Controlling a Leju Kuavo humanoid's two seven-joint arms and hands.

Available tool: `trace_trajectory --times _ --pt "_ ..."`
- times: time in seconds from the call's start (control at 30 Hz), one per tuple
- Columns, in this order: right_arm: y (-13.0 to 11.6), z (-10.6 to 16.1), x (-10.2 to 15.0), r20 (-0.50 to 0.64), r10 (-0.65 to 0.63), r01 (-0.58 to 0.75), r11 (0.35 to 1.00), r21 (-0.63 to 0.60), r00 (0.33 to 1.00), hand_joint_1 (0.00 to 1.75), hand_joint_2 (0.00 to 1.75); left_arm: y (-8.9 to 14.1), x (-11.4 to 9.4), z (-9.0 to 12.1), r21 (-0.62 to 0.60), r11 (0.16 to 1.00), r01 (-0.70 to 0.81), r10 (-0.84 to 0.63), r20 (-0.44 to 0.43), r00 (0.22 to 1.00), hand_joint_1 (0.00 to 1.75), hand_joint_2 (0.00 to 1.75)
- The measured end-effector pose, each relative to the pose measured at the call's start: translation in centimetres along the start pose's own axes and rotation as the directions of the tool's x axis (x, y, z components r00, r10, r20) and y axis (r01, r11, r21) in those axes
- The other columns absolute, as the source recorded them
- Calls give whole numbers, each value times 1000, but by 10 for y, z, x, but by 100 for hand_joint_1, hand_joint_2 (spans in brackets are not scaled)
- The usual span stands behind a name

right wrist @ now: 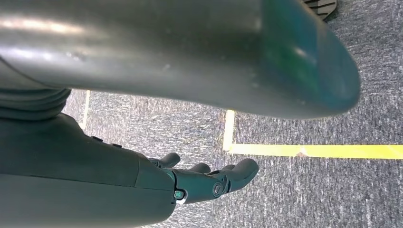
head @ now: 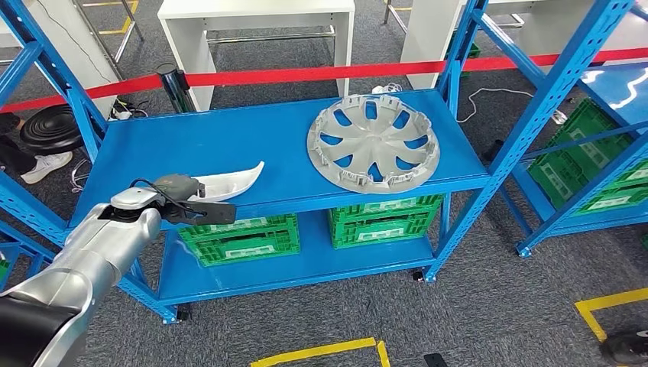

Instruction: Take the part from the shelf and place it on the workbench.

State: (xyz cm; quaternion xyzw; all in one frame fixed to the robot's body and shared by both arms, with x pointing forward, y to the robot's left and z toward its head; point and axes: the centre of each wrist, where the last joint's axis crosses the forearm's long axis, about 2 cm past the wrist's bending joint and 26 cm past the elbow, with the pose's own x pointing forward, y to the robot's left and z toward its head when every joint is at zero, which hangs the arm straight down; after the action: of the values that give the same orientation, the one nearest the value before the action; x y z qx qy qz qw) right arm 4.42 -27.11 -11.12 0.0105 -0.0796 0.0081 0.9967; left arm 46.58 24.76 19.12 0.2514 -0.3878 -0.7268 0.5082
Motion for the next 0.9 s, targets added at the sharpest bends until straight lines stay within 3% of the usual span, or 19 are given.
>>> trace_trajectory --times 0.9 --pt "0 0 0 0 -2 2 1000 0 1000 0 0 0 6 -2 26 1000 17 -18 15 1000 175 175"
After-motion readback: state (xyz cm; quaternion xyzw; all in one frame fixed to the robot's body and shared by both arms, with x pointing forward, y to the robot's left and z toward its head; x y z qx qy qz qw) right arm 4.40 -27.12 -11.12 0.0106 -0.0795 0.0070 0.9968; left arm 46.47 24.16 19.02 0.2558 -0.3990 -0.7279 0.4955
